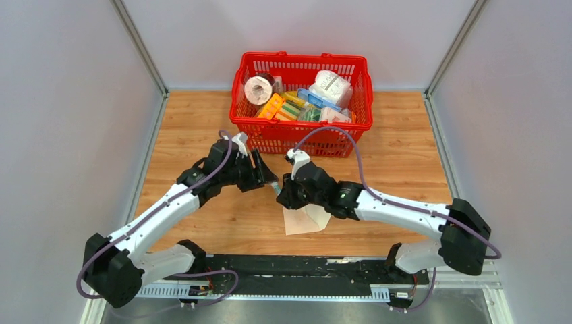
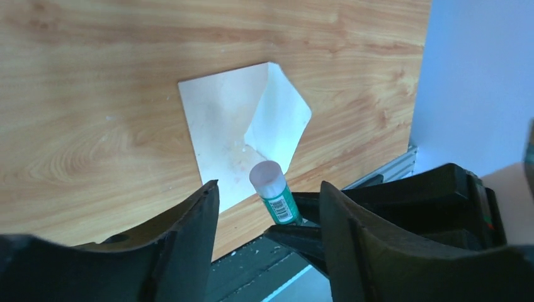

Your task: Place the letter into the envelope and seal it

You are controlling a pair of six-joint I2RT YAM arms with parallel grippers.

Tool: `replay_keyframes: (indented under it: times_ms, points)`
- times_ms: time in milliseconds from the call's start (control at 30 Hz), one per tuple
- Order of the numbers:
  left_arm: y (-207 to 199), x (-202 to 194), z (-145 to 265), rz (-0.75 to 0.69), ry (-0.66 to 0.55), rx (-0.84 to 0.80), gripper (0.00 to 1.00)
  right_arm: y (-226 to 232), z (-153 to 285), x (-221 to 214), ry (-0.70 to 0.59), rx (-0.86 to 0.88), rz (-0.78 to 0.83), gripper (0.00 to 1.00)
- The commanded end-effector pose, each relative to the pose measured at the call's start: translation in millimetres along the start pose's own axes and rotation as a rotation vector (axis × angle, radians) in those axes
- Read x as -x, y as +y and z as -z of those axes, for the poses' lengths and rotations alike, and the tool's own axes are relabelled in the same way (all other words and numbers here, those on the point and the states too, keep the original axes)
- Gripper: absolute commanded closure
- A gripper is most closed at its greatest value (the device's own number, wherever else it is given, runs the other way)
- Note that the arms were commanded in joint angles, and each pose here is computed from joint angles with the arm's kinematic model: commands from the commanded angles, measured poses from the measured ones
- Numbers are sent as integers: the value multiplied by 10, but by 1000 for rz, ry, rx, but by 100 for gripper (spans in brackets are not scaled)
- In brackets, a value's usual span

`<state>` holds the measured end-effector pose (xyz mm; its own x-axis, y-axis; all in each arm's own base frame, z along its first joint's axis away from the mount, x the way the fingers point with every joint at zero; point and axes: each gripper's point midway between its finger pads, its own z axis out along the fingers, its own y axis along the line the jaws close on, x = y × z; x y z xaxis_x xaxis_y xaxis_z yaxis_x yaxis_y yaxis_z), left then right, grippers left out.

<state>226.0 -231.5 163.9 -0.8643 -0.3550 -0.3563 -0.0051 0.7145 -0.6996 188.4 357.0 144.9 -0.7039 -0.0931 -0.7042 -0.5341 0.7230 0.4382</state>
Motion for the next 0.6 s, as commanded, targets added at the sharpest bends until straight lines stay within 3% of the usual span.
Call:
replay_keyframes:
  times_ms: [0, 33, 333, 400, 500, 567]
  points:
    - [-363, 247, 289, -336, -69, -105, 31, 51, 437, 26, 75, 62, 44, 100]
    - [-404, 247, 305, -386, -72, -121, 26, 35, 516, -4, 96, 67, 38, 100]
    - [-900, -40, 169, -1154, -166, -252, 26, -212, 1344, -172, 237, 87, -105, 100]
    - [-1097, -179, 211, -1326, -232, -360, 27, -228, 1483, -228, 260, 123, -148, 100]
    - [-1412, -412, 346, -1614, -425, -514, 27, -236, 1591, -346, 290, 155, -178, 100]
    - [-1466, -514, 396, -1716, -453, -540, 26, -222, 1628, -438, 323, 182, -202, 100]
